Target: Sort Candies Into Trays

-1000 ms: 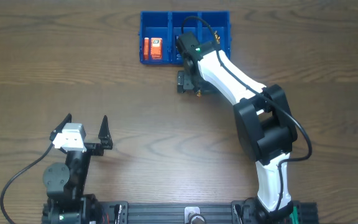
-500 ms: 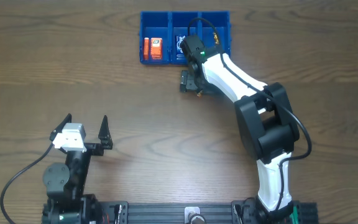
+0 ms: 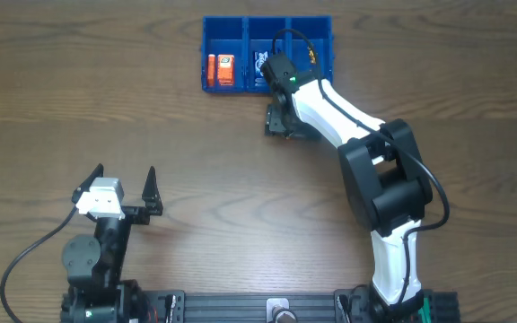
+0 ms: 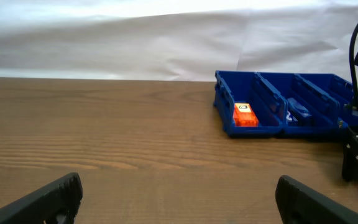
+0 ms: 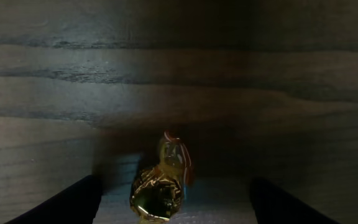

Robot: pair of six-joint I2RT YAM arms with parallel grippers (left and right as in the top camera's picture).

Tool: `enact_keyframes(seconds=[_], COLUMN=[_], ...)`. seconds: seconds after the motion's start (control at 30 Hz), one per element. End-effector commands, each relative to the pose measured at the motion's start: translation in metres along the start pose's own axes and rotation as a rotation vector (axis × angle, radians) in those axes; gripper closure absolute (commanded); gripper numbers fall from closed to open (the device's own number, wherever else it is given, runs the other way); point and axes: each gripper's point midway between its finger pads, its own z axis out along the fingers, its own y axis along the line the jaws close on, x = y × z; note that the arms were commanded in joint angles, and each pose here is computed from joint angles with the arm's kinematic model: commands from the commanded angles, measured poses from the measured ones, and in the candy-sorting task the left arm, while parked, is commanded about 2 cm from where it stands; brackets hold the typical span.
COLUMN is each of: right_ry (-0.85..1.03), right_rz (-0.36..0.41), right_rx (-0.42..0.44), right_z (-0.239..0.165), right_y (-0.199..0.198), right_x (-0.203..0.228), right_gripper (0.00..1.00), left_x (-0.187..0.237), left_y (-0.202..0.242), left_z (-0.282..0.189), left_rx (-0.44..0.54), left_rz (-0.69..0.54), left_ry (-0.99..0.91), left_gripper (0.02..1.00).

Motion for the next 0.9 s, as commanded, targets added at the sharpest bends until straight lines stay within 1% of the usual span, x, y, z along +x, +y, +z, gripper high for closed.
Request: enact_keyframes(seconds=[0.03,0.07,0.17,0.2,0.3,0.5,0.63,0.7,0.77,0.8,0.9], right_ry=[0.017,0.014,0.008,0.008,0.008,0.008,0.007,-0.002,-0.031,-0.061,-0.240], right_rz=[0.007,0.007,0.023,0.023,0.023,0.023,0.023,0.023,0.022,0.009,0.017], right_rx=[0.020,0.018,0.014,0.014,0.014,0.014,0.013,0.008,-0.010,-0.029,-0.054], right_z=[0.009,0.009,0.010,0.010,0.010,0.010,0.009,0.003,-0.015,-0.031,-0.098], right_y=[-0.004,-0.004,-0.003,-0.003,-0.003,-0.003,-0.003,-0.002,0.000,0.001,-0.008], right_x=[0.007,0.006,0.005,0.005,0.005,0.005,0.004,0.002,-0.004,-0.010,-0.040], right_gripper=[0.312,0.369,0.581,0.606,0.630,0.785,0.820,0.840,0.844,0.849,0.849], left_x=[0.016,0.016,0.016,0.016,0.016,0.016,0.016,0.016,0.016,0.016,0.016], left_y=[-0.003,-0.003,-0.003,-0.003,-0.003,-0.003,-0.003,-0.003,-0.003,-0.003,-0.003], left_z=[0.001,0.001,0.001,0.001,0.001,0.001,0.001,0.001,0.001,0.001,0.001], left_rx=[0.021,0.021,0.021,0.021,0.021,0.021,0.021,0.021,0.021,0.021,0.021], left_rz=[-0.001,-0.001,-0.001,-0.001,-0.001,-0.001,-0.001,-0.001,-0.001,-0.001,-0.001], left_ry=[0.044,0.044,0.044,0.044,0.044,0.044,0.044,0.044,0.044,0.044,0.044], left_gripper=[0.020,0.020,0.020,0.020,0.020,0.020,0.020,0.020,0.020,0.020,0.020])
